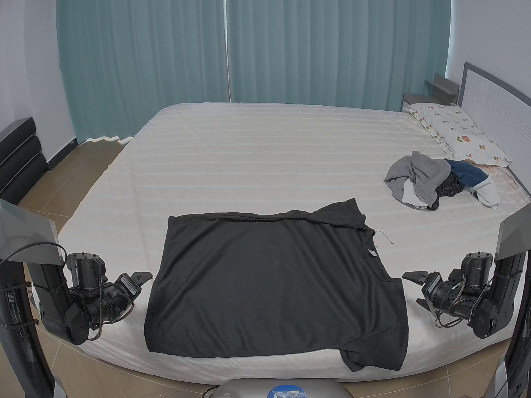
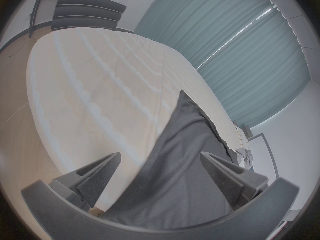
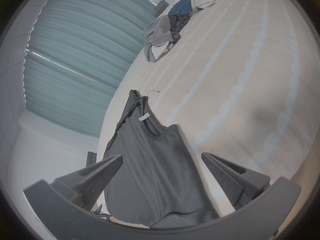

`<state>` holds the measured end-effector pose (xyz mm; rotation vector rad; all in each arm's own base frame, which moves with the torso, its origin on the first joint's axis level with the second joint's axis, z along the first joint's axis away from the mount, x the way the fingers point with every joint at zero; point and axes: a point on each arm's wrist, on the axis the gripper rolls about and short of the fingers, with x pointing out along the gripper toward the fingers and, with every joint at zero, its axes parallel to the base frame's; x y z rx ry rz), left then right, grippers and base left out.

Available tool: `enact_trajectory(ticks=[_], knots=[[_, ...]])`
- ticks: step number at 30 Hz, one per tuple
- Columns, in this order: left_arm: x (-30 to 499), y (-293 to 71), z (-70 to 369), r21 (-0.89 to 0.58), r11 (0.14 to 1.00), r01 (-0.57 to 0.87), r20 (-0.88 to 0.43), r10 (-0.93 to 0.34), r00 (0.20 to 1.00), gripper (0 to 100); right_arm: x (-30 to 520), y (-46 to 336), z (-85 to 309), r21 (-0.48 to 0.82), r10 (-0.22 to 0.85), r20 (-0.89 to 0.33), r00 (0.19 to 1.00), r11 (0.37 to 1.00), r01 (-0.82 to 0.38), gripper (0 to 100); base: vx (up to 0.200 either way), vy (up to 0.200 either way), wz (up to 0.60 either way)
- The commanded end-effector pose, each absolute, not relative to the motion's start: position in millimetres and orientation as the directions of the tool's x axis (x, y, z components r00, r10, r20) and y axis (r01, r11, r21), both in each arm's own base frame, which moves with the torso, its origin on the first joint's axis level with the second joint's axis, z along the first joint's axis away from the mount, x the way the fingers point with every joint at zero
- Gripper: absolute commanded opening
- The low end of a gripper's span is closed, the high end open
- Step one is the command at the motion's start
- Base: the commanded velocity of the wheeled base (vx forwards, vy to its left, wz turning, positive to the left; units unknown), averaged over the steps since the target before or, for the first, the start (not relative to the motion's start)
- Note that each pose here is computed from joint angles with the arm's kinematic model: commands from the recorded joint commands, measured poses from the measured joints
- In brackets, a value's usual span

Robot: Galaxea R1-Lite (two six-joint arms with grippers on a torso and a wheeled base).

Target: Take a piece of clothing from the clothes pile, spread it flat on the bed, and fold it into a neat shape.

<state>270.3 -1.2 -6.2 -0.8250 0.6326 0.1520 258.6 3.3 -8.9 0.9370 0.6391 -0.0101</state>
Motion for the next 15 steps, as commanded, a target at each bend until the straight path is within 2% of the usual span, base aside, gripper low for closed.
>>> enact_trajectory(ticks=[1,10,15], knots=[[270,-1,-6,-0.638,0.679,-0.363,-0.578,-0.111,0.808,100,259,3,-8,0.749,0.261,-0.509,0.820,0.603,0.273,100,0.000,0.000,0.00],[270,-1,-6,-0.640,0.677,-0.365,-0.579,-0.113,0.807,100,262,3,4,0.767,0.252,-0.439,0.862,0.604,0.215,100,0.000,0.000,0.00],[270,-10,-6,-0.641,0.685,-0.345,-0.579,-0.137,0.803,100,263,15,22,0.781,0.286,-0.370,0.884,0.611,0.129,100,0.200,0.000,0.00]])
